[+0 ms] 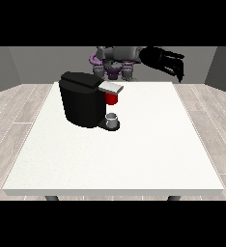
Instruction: Insert the coffee pod into the coffee machine and close the lid
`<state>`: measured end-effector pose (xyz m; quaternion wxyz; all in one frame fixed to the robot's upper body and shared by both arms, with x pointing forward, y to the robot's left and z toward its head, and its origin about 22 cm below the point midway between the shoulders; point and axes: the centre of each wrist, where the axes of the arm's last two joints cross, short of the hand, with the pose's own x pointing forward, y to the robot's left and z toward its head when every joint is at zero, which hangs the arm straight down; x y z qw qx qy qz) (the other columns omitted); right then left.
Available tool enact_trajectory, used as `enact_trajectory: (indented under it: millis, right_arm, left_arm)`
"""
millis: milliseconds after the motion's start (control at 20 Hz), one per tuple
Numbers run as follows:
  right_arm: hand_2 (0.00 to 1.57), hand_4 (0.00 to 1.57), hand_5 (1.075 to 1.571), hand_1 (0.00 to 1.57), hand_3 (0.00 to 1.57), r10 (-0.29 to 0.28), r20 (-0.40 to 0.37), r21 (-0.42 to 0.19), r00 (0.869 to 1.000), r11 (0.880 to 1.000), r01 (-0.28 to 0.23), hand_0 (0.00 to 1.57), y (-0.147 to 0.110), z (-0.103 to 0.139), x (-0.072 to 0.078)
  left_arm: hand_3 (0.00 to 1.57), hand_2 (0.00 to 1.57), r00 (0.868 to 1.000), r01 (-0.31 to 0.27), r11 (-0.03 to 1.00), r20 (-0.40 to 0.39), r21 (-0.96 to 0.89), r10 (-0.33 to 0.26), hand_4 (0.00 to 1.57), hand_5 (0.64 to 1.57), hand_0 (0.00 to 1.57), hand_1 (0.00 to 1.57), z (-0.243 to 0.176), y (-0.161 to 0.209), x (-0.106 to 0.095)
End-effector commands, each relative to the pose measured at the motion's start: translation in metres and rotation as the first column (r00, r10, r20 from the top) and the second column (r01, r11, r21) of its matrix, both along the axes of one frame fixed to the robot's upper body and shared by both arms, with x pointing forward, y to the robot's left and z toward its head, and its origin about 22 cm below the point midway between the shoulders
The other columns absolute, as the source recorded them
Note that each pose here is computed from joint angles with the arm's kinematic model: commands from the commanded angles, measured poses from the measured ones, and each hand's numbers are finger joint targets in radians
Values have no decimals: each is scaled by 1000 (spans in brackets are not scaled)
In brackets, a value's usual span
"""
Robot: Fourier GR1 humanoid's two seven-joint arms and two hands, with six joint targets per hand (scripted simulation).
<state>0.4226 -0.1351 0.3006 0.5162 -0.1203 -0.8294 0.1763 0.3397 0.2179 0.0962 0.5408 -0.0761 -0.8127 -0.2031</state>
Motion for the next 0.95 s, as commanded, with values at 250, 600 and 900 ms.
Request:
enact_trajectory:
  millis: [250,600,900]
  right_arm:
    - [0,0,1571,0,0,36,-12,39,999,999,-35,0,-7,-18,18]
    - [0,0,1571,0,0,182,7,50,983,982,-183,0,40,-55,7]
    - [0,259,1571,0,0,336,-49,94,940,939,-331,0,66,-126,-15]
  left_arm:
    - [0,0,1000,8,1000,-5,-1,-8,349,1571,0,0,10,-1,-7]
    - [0,0,997,-35,999,-67,-8,34,246,1571,0,0,-28,14,-18]
    - [0,0,969,-154,988,-199,-26,146,266,1571,0,0,-71,47,-34]
